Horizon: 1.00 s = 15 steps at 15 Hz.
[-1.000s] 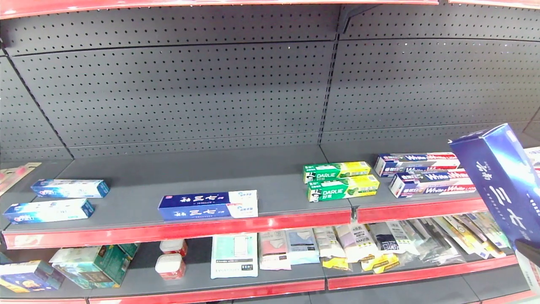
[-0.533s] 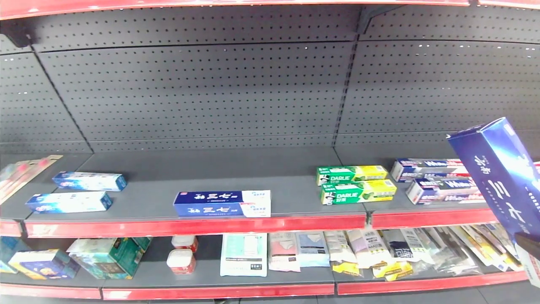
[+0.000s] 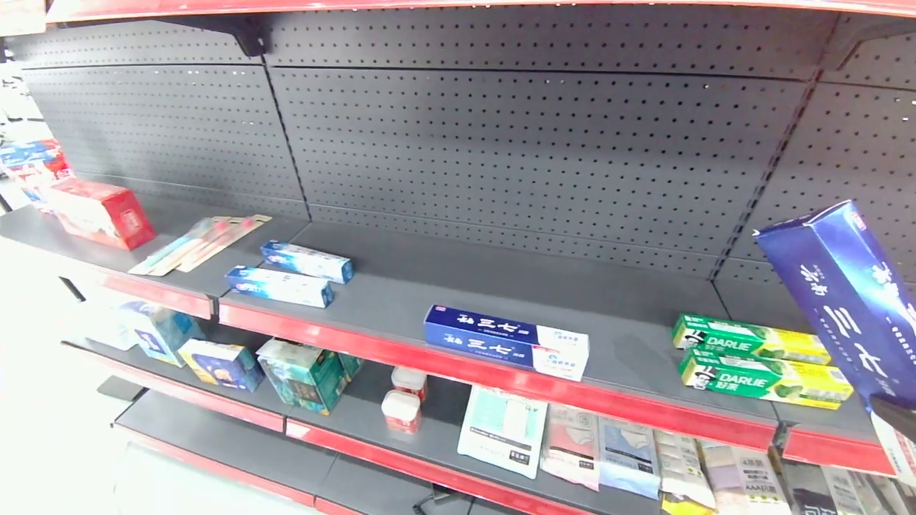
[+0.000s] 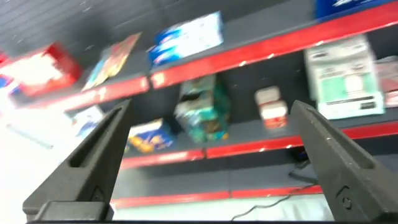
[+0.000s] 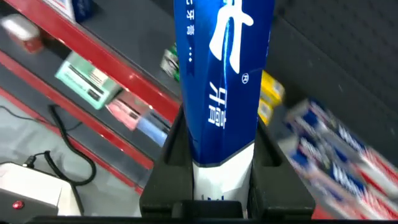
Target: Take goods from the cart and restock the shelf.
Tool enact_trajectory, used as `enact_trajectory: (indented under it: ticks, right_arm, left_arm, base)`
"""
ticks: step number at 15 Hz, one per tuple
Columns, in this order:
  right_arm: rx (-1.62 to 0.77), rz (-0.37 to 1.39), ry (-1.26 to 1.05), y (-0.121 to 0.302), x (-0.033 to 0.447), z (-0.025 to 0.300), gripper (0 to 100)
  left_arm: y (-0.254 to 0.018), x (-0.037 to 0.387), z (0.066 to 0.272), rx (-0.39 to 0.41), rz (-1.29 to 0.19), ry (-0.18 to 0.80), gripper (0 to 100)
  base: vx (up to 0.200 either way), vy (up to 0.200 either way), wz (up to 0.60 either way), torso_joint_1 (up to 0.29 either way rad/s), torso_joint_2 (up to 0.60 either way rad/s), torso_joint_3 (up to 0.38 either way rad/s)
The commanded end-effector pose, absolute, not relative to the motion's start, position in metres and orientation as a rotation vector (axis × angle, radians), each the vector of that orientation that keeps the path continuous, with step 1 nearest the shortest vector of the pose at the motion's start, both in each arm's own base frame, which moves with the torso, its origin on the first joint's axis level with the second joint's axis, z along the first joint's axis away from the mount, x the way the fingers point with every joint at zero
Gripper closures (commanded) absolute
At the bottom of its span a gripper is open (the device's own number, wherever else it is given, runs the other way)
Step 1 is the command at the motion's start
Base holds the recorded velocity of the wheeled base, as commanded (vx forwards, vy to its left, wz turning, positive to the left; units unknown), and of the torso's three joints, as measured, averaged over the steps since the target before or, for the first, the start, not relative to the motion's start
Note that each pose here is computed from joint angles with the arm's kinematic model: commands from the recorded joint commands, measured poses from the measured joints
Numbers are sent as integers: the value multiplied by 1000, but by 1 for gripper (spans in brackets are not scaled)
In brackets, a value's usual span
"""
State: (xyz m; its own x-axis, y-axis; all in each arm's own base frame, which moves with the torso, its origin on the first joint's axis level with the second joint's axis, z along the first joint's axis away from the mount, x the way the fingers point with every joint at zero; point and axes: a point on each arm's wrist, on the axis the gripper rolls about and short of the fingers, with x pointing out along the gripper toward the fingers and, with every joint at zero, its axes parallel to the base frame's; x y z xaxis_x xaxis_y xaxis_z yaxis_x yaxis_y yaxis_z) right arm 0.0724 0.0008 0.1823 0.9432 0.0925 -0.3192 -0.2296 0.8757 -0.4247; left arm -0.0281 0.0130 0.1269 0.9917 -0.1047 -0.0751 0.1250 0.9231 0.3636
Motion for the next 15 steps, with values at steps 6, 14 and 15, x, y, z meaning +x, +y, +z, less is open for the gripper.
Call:
enact_trajectory:
  ticks: [6,14,15]
  right_arm:
    - [-533,300,312,8,100,192,100]
    - [-490,446,341,32,142,207,100]
    - [-478,455,349,34,146,207,100]
  left_arm:
    - [18,-35,116,240,50,32,0]
    - [16,-29,85,25,-38,72,0]
    - [16,-29,86,16,-41,62,0]
  base:
    - [0,0,0,0,0,0]
    - [0,0,0,0,0,0]
    - [0,0,0,0,0,0]
